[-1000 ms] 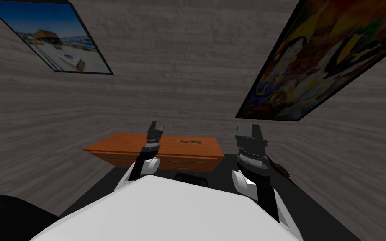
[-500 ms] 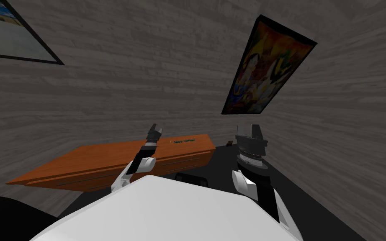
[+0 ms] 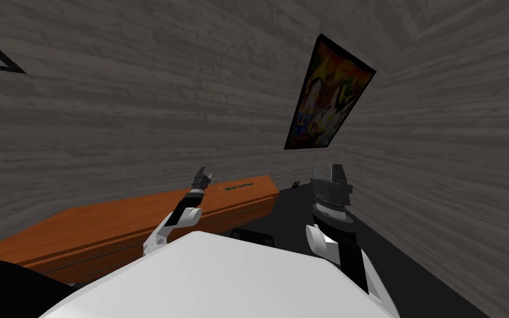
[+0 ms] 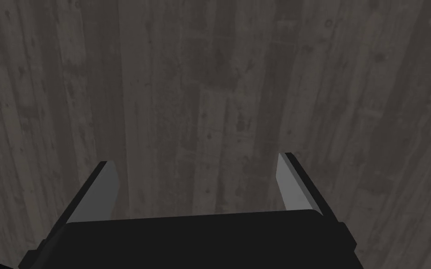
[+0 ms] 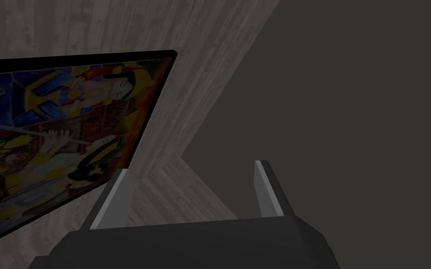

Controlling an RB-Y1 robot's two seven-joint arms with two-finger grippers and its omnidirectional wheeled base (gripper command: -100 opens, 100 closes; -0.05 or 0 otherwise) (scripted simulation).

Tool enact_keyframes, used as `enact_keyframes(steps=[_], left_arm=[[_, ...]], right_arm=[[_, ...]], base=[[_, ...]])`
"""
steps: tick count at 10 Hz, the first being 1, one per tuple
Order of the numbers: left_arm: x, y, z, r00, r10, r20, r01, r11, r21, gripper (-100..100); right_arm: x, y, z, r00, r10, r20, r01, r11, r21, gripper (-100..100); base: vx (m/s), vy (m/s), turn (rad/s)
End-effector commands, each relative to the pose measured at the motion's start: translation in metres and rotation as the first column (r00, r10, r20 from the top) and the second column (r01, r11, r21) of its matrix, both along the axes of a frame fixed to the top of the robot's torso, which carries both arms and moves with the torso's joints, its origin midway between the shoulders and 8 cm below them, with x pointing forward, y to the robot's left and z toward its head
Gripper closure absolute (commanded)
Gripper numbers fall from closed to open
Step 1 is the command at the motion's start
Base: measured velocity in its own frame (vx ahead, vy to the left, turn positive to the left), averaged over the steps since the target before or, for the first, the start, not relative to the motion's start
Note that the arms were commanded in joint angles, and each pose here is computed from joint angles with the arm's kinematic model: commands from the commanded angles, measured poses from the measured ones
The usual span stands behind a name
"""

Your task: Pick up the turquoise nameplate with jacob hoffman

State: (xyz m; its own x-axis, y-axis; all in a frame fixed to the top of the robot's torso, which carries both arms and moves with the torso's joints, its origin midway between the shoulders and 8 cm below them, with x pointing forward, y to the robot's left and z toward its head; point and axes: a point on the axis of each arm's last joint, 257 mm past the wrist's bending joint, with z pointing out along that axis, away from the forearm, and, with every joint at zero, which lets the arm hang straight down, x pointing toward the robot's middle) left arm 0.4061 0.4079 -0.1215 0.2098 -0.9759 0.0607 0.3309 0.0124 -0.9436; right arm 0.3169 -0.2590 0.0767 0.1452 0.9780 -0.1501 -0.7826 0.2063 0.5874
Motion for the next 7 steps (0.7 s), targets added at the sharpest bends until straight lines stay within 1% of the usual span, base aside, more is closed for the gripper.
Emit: enact_keyframes(steps=[1,2,3,4,5,6,7], left_arm=[[0.006,0.017,-0.025,0.998,0.012,-0.066,-0.015,0.999,-0.050,-100],[0.006,0.017,-0.025,0.998,0.012,-0.067,-0.016,0.999,-0.050,-100],[0.008,0.035,-0.045,0.993,0.023,-0.114,-0.034,0.995,-0.092,-100],[0.008,0.035,-0.048,0.992,0.023,-0.125,-0.035,0.995,-0.095,-100],[0.009,0.054,-0.067,0.985,0.035,-0.172,-0.059,0.989,-0.139,-100],[0.009,0.054,-0.071,0.982,0.034,-0.185,-0.061,0.988,-0.142,-100],[0.008,0.072,-0.091,0.972,0.046,-0.231,-0.090,0.979,-0.185,-100]], right_arm=[[0.000,0.000,0.000,1.000,0.000,0.000,0.000,1.000,0.000,0],[0.000,0.000,0.000,1.000,0.000,0.000,0.000,1.000,0.000,0],[0.000,0.000,0.000,1.000,0.000,0.000,0.000,1.000,0.000,0],[0.000,0.000,0.000,1.000,0.000,0.000,0.000,1.000,0.000,0],[0.000,0.000,0.000,1.000,0.000,0.000,0.000,1.000,0.000,0],[0.000,0.000,0.000,1.000,0.000,0.000,0.000,1.000,0.000,0],[0.000,0.000,0.000,1.000,0.000,0.000,0.000,1.000,0.000,0]], base=[[-0.023,0.009,-0.281],[-0.020,0.011,-0.213],[-0.021,0.012,-0.360],[-0.018,0.017,-0.147],[-0.019,0.008,-0.320],[-0.013,0.014,-0.153],[-0.013,0.009,-0.296]])
